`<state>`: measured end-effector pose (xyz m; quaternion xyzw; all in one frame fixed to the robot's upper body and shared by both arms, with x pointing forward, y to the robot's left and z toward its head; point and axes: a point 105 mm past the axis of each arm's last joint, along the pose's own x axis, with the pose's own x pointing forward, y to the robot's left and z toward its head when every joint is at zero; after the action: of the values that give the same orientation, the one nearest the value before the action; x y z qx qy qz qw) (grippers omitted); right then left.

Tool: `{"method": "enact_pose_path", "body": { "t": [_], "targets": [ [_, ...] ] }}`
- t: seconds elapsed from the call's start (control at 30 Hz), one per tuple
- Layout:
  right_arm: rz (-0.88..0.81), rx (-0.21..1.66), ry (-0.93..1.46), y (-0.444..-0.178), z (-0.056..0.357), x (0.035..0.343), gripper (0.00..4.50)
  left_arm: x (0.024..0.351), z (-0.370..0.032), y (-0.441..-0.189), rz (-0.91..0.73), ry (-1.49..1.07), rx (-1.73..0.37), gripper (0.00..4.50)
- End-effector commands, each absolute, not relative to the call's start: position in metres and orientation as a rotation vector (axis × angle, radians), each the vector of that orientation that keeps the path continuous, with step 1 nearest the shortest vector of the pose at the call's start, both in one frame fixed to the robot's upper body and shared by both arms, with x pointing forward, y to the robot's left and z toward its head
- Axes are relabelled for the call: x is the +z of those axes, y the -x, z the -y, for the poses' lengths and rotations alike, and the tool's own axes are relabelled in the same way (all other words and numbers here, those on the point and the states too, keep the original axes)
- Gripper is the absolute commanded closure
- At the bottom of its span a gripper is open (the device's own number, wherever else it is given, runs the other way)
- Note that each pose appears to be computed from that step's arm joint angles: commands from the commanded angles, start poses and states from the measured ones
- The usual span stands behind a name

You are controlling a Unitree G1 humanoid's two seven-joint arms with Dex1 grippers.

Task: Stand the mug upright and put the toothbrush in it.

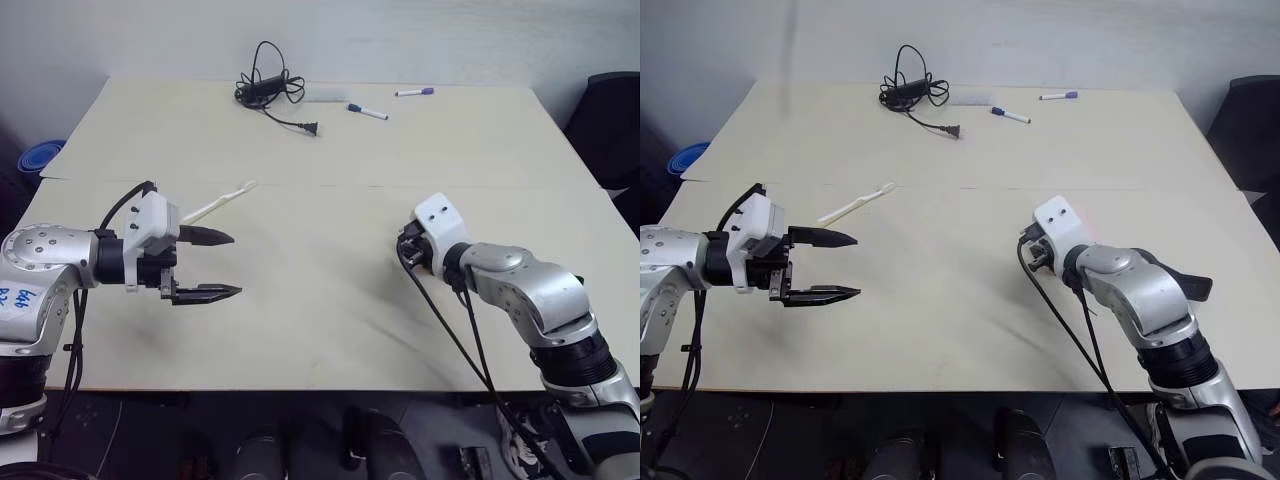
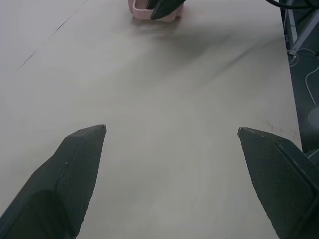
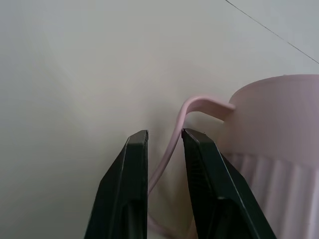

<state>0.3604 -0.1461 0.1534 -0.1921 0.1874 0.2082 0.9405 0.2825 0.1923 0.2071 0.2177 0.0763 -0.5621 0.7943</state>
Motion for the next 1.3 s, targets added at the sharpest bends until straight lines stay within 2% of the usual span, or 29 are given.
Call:
{"method": "enact_pose_path", "body": {
  "t": [0.03,0.33,0.53,0.7,0.93,1.0,1.1,1.17,1.3],
  "targets": [
    [-0.430,0.366,0.393,-0.361,0.163,0.146,3.41,0.213,-0.191,-0.281,-0.133,-0.507,-1.203,0.00],
    [-0.502,0.356,0.393,-0.348,0.180,0.126,3.41,0.211,-0.192,-0.283,-0.134,-0.514,-1.207,0.00],
    [-0.543,0.370,0.441,-0.362,0.179,0.109,3.41,0.212,-0.187,-0.287,-0.106,-0.521,-1.217,0.00],
    [-0.547,0.400,0.459,-0.363,0.176,0.104,4.46,0.212,-0.186,-0.287,-0.098,-0.519,-1.215,0.00],
    [-0.545,0.392,0.453,-0.363,0.179,0.104,4.46,0.214,-0.188,-0.286,-0.098,-0.520,-1.202,0.00],
    [-0.495,0.424,0.427,-0.363,0.170,0.114,4.46,0.213,-0.190,-0.286,-0.101,-0.521,-1.197,0.00],
    [-0.300,0.586,0.322,-0.360,0.127,0.152,4.46,0.213,-0.192,-0.286,-0.104,-0.521,-1.187,0.00],
    [-0.192,0.693,0.206,-0.352,0.099,0.176,4.46,0.214,-0.193,-0.286,-0.103,-0.518,-1.180,0.00],
    [-0.054,0.872,0.026,-0.335,0.059,0.203,4.46,0.216,-0.194,-0.286,-0.101,-0.518,-1.173,0.00]
  ]
}}
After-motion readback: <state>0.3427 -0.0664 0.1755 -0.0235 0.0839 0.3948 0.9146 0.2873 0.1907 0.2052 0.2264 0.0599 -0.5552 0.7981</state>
